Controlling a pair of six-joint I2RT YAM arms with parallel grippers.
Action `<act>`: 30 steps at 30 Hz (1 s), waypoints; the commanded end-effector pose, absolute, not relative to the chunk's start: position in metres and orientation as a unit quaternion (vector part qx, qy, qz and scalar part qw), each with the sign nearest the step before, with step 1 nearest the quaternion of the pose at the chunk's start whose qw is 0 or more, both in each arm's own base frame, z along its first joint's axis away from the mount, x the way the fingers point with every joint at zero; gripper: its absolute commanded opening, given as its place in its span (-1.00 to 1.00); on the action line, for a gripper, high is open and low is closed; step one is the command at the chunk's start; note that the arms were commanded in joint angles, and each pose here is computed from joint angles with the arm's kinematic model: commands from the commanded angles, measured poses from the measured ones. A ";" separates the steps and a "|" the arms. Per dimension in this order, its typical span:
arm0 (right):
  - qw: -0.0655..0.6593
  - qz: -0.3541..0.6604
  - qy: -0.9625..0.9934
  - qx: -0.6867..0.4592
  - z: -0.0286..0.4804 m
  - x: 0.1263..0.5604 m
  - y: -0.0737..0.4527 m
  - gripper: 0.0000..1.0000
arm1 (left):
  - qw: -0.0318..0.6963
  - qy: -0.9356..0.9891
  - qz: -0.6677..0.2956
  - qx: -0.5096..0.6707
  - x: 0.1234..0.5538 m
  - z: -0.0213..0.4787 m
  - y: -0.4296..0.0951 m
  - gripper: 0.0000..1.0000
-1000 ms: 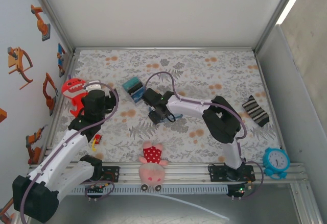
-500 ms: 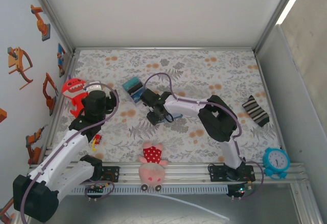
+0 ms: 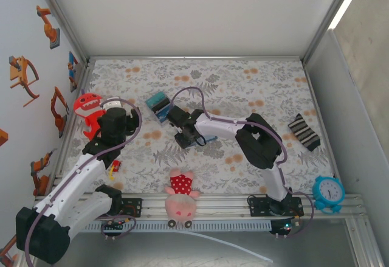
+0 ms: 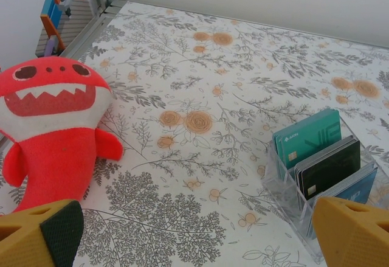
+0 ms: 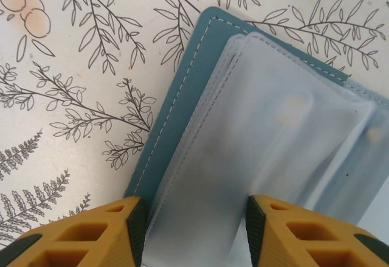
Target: Take the credit cards out of the card holder
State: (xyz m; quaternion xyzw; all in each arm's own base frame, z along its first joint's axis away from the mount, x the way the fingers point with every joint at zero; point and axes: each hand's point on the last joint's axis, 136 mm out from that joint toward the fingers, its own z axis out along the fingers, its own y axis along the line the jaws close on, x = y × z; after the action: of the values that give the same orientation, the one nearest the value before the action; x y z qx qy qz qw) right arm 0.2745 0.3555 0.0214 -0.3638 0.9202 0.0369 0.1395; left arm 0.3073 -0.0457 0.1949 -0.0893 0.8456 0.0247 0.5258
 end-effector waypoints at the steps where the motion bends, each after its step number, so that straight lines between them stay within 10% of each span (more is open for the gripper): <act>1: 0.123 0.033 0.929 -0.347 0.014 0.275 0.348 -0.19 | 0.525 0.846 0.025 -0.089 0.307 0.199 -0.045 0.94; 11: 0.138 0.035 0.932 -0.334 0.026 0.281 0.346 -0.60 | 0.528 0.844 0.029 -0.087 0.306 0.203 -0.043 0.94; 30: 0.171 0.029 0.931 -0.320 0.053 0.289 0.342 -0.61 | 0.534 0.841 0.029 -0.087 0.305 0.209 -0.042 0.94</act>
State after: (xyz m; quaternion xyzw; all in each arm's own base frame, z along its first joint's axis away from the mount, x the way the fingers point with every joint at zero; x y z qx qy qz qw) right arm 0.2844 0.3460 0.0298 -0.3351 0.9295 0.0249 0.1520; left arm 0.3050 -0.0446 0.1957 -0.0868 0.8463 0.0266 0.5248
